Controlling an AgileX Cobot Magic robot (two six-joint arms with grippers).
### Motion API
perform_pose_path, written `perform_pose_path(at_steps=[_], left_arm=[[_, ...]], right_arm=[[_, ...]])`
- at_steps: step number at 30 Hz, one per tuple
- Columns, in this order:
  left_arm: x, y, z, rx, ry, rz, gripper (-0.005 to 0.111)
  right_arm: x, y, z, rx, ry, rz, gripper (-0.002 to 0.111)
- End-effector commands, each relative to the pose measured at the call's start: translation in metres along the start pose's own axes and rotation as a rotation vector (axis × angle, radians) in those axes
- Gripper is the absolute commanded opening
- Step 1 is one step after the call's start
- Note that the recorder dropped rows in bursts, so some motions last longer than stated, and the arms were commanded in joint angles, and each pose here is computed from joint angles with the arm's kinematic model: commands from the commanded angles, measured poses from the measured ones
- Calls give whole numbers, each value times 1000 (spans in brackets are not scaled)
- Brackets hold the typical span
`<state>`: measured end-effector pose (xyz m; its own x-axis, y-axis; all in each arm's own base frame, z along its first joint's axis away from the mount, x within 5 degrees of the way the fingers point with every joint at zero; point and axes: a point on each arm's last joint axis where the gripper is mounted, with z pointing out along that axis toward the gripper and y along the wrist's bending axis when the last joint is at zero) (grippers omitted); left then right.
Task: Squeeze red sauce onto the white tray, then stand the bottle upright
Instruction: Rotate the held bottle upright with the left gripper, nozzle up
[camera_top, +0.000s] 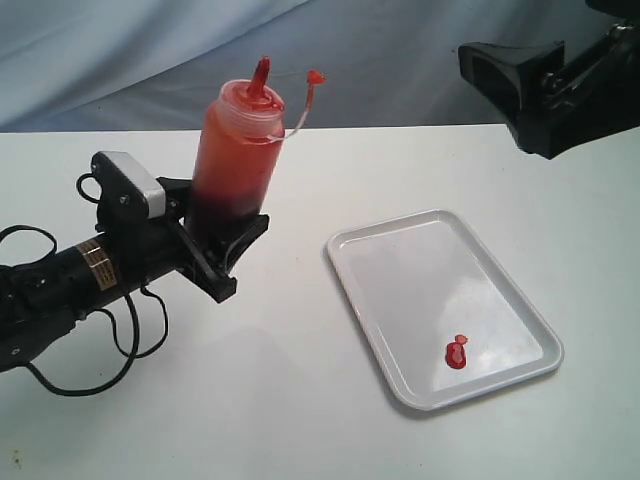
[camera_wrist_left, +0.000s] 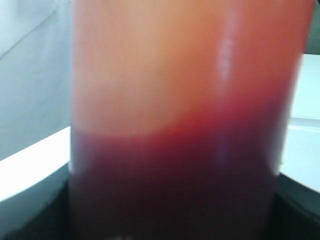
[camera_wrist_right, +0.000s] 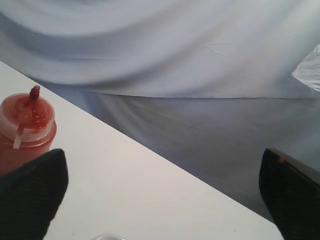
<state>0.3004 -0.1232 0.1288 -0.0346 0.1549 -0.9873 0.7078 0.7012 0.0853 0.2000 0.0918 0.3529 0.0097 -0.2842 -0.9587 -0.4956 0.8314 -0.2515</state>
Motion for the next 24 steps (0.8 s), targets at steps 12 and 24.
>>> perform_pose_path(at_steps=[12, 24], left_arm=[[-2, 12, -23, 196, -16, -30, 0], [2, 16, -32, 253, 13, -20, 0]], right_arm=[[13, 7, 4, -68, 25, 15, 94], [66, 30, 59, -287, 213, 85, 94]])
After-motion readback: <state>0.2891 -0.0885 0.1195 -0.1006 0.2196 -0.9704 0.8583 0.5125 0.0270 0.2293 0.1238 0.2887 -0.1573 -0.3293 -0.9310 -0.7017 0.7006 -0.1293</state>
